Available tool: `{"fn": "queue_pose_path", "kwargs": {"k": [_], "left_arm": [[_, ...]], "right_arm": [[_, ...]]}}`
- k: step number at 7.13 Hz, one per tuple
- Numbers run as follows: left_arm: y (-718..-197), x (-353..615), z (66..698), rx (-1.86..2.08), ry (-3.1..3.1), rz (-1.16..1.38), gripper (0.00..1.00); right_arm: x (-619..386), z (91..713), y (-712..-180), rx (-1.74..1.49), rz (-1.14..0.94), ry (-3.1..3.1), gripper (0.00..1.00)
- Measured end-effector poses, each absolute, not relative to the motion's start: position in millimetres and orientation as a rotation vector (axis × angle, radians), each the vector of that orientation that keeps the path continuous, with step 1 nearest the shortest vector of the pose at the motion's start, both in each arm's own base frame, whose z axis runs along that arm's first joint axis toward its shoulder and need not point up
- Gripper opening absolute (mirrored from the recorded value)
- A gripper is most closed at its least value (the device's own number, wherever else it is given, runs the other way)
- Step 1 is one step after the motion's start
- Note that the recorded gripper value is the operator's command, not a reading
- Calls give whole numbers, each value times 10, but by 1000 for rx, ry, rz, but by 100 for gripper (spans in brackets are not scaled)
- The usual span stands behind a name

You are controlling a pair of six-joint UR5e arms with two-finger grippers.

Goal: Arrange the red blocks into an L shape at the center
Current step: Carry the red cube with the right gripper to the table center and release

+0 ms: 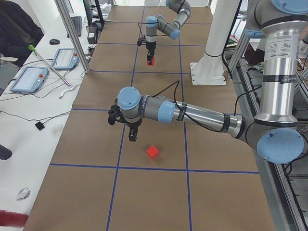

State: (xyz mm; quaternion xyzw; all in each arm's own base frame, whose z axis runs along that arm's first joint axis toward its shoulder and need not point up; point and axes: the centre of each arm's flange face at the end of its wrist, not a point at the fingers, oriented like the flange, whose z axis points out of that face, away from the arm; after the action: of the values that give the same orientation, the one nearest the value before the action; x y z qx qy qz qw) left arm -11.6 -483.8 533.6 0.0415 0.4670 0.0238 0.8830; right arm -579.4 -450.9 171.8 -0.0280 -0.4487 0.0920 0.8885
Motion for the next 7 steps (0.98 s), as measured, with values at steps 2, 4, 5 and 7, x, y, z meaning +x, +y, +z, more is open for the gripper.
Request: {"fn": "queue_pose_path", "kwargs": {"k": [2, 4, 5, 7], "left_arm": [[-4837, -118, 5325, 89, 973, 50, 100], [-4836, -119, 5321, 90, 973, 50, 100], [-4837, -119, 5318, 90, 973, 51, 100], [-4840, -119, 5316, 91, 973, 51, 100]], "right_arm": [[-6028, 1782, -4401, -51, 181, -900, 0], [-6151, 1891, -4335, -44, 176, -874, 0], [-6214, 1951, -4308, -40, 173, -859, 26], [-6290, 2013, -4260, -29, 168, -843, 65]]}}
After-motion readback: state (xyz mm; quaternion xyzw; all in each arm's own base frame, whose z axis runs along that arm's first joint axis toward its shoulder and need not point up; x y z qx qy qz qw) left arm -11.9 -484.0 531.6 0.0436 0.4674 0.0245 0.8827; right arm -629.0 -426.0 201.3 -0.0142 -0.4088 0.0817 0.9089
